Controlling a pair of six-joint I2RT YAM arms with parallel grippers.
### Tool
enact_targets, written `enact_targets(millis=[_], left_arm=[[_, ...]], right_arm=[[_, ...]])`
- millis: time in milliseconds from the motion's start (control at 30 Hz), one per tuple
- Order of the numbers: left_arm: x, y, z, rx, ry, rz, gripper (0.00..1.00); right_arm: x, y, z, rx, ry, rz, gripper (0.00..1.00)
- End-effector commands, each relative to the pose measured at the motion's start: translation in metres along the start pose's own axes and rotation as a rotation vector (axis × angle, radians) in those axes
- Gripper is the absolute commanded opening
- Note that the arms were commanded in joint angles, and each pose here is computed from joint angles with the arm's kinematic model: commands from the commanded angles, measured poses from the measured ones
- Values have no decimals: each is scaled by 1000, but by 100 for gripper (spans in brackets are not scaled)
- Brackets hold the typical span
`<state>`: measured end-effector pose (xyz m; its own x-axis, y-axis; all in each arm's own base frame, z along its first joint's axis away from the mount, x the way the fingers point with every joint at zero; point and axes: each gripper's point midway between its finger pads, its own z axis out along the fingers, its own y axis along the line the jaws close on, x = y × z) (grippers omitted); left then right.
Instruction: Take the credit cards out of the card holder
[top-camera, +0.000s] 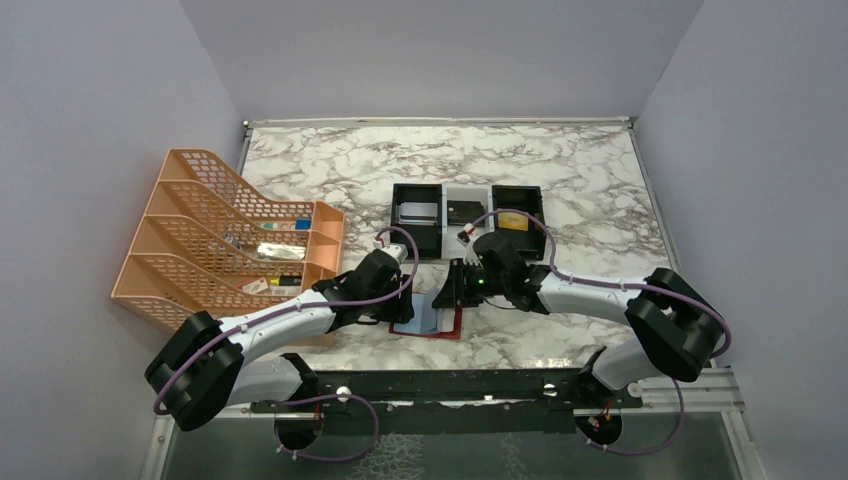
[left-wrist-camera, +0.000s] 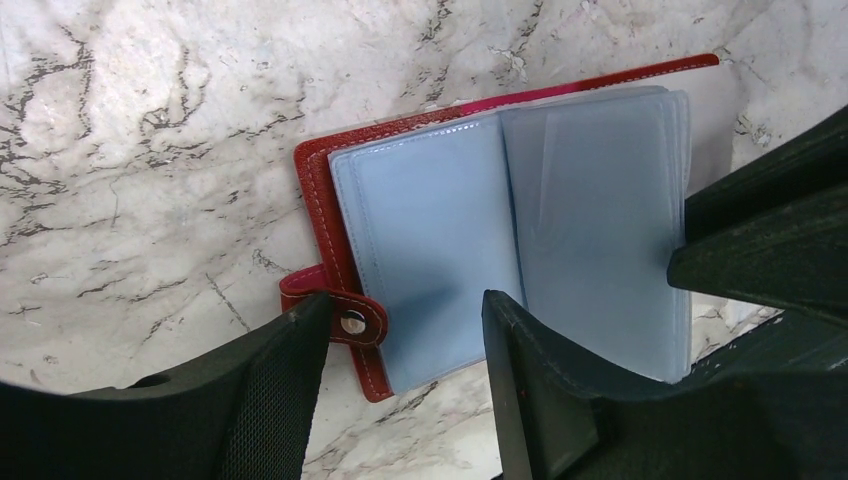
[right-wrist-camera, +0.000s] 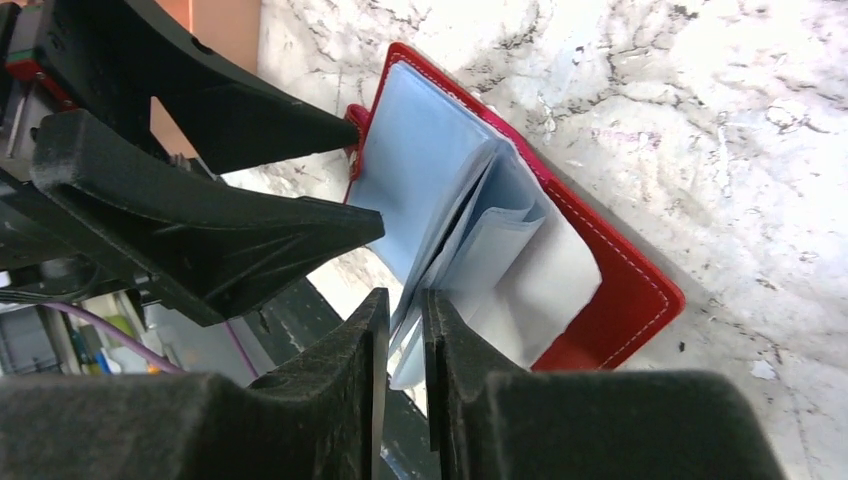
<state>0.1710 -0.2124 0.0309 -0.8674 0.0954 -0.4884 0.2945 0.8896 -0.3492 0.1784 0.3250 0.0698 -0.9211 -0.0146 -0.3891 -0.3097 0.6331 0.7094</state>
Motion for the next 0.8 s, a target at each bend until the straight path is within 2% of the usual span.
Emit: enact_targets(millis=[0, 300, 400, 567, 767], left_arm=[[4, -9, -3, 46, 3, -6, 58], [3, -11, -2, 54, 2, -7, 58], [4, -10, -2, 54, 4, -7, 58], [2, -12, -3, 59, -3, -11, 57], [-2, -15, -4, 67, -10, -13, 57]], right_arm=[[-4, -9, -1, 73, -1, -50, 22], [-10, -14, -5, 127, 5, -122, 39], [-13, -18, -7, 165, 10, -136, 51], [-18, -21, -12, 210, 6, -165, 55], [-22, -22, -16, 242, -9, -179, 54]])
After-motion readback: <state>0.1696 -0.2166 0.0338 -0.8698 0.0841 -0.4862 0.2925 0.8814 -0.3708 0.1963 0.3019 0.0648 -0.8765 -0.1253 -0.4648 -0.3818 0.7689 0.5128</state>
